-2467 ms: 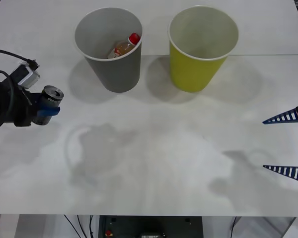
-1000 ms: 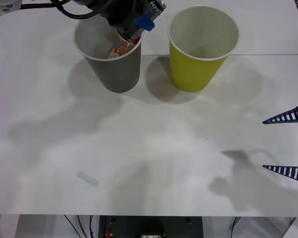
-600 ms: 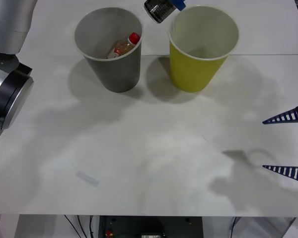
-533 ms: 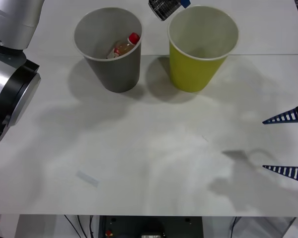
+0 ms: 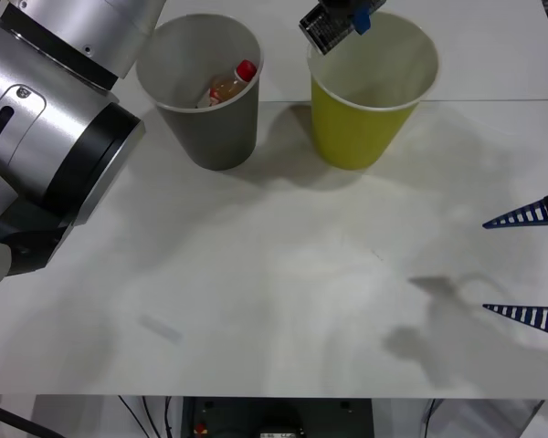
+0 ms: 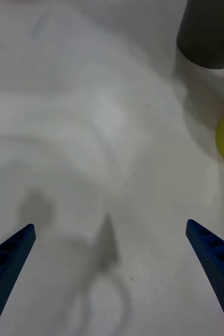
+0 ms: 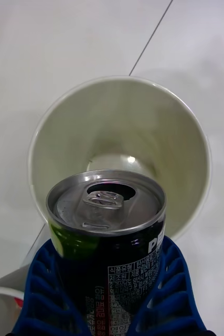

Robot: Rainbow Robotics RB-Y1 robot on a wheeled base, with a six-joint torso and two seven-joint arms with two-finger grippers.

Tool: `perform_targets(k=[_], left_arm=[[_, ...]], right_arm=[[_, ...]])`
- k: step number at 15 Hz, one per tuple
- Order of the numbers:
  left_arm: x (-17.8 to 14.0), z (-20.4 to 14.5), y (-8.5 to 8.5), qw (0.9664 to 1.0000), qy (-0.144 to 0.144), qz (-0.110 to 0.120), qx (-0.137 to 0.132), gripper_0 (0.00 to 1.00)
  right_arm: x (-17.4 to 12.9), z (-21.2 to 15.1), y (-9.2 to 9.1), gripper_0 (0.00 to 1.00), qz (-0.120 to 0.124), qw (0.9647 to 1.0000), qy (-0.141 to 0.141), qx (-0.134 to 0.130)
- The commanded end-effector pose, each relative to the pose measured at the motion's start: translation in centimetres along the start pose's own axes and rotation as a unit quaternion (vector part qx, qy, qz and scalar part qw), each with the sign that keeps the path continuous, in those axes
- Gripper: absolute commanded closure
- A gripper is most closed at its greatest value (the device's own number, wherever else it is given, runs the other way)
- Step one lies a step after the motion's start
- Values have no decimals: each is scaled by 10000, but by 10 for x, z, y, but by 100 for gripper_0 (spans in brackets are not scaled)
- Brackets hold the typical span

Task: Put the can into the green bin and the plastic bottle into the gray bin

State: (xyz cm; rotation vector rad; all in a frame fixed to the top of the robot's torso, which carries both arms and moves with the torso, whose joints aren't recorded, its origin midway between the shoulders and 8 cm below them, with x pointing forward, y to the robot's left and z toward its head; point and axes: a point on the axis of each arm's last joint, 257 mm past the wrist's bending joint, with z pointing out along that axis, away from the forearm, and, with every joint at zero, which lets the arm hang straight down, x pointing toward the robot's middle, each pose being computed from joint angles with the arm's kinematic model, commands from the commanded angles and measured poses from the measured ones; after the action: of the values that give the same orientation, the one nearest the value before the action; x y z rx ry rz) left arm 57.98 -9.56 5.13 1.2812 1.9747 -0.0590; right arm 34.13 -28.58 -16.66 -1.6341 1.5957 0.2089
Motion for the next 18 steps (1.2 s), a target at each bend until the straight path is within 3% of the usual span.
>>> perform_targets(k=[1, 4, 6, 9, 11, 12, 13, 14, 16, 18], left_arm=[[-21, 15, 6, 9986, -472, -205, -88, 98], [-34, 32, 4, 9963, -784, -318, -116, 98], [-39, 46, -6, 9954, -882, -383, -54, 98], [-41, 60, -18, 9953, -906, -332, -28, 98], [-38, 62, -17, 9954, -891, -341, -30, 92], [-38, 62, -17, 9955, -888, -323, -38, 71], [-38, 62, -16, 9956, -892, -266, -52, 7], [-39, 62, -16, 9954, -913, -267, -62, 0], [-37, 58, -8, 9952, -918, -325, -86, 0], [-33, 49, 4, 9941, -1005, -414, 52, 0]], right_arm=[[0, 0, 0, 0, 0, 10000, 0, 0], [0, 0, 0, 0, 0, 10000, 0, 0], [0, 0, 0, 0, 0, 10000, 0, 0], [0, 0, 0, 0, 0, 10000, 0, 0], [0, 0, 0, 0, 0, 10000, 0, 0], [0, 0, 0, 0, 0, 10000, 0, 0], [0, 0, 0, 0, 0, 10000, 0, 0], [0, 0, 0, 0, 0, 10000, 0, 0], [0, 0, 0, 0, 0, 10000, 0, 0], [0, 0, 0, 0, 0, 10000, 0, 0]])
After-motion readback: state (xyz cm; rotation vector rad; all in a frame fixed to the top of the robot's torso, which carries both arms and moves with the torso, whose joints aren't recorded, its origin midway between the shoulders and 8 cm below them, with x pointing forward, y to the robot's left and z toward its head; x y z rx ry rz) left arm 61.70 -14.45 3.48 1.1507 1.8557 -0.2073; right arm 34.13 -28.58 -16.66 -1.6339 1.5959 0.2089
